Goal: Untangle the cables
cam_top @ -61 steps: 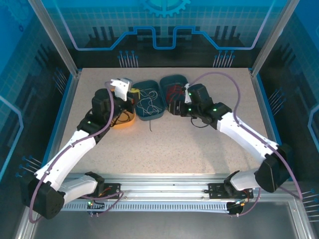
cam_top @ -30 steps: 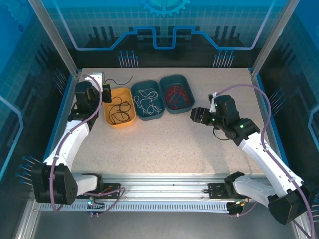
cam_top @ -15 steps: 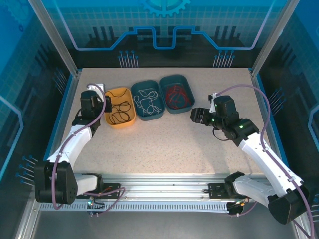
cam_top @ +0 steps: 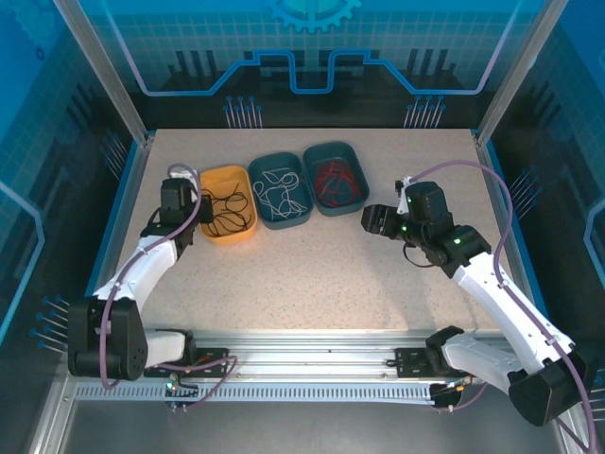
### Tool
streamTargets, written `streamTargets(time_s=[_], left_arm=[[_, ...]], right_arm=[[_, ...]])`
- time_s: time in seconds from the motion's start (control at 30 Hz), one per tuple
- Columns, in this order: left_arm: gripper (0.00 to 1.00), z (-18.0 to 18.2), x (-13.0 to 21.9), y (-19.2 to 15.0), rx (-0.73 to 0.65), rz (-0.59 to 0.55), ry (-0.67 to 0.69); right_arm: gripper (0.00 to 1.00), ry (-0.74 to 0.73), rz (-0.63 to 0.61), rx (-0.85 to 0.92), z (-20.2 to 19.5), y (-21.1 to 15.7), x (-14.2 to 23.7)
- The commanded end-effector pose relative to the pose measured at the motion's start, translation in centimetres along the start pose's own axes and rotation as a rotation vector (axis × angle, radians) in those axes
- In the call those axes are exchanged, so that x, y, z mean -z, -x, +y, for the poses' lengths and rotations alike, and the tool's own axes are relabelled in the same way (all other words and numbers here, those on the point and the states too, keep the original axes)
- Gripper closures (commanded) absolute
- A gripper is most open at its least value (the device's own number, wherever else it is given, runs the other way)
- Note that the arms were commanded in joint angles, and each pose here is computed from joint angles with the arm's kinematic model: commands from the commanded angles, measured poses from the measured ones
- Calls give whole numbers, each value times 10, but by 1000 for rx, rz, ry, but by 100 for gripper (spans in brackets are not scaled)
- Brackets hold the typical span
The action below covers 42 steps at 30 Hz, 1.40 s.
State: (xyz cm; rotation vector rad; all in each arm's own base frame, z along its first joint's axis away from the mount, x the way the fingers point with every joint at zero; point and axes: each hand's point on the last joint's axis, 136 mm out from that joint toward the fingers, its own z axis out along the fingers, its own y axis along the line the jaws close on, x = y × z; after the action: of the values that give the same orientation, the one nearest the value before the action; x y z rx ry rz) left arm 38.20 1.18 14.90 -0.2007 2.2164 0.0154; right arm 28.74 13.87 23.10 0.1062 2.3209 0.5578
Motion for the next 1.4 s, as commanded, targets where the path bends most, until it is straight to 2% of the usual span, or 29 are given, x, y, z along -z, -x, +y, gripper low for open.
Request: streamTargets(time_s=[0.0, 0.3, 0.53, 0.73, 0.77, 0.83, 0.87, 0.93, 1.17, 1.27, 1.37], left_arm=[[100, -3, -7, -2, 13, 46, 38], [100, -15, -32, -23, -55, 134, 153], [100, -11, -48, -39, -67, 204, 234], [98, -17, -51, -38, -61, 237, 215], [92, -18, -50, -37, -55, 234, 207], [69, -21, -46, -35, -48, 228, 192], [61, -21, -44, -33, -46, 224, 189], [52, -21, -39, -31, -42, 219, 180], [39, -25, -23, -21, -23, 184, 141], [28, -25, -17, -13, -15, 161, 141], [26, -23, -12, -6, -10, 144, 152]], right_arm=[[27, -18, -6, -18, -7, -1, -2], [27, -33, -4, -22, -11, -4, 0], [27, -35, -1, -29, -13, -5, -1], [27, -29, -1, -34, -12, -5, -1], [27, -26, -3, -35, -12, -5, -1], [27, -25, -3, -34, -11, -5, 0], [27, -25, -2, -35, -12, -5, 0], [27, -27, -4, -34, -12, -5, 1], [27, -22, -3, -34, -10, -4, -1], [27, -19, 3, -35, -10, -4, -2], [27, -18, 4, -35, -9, -4, -2]])
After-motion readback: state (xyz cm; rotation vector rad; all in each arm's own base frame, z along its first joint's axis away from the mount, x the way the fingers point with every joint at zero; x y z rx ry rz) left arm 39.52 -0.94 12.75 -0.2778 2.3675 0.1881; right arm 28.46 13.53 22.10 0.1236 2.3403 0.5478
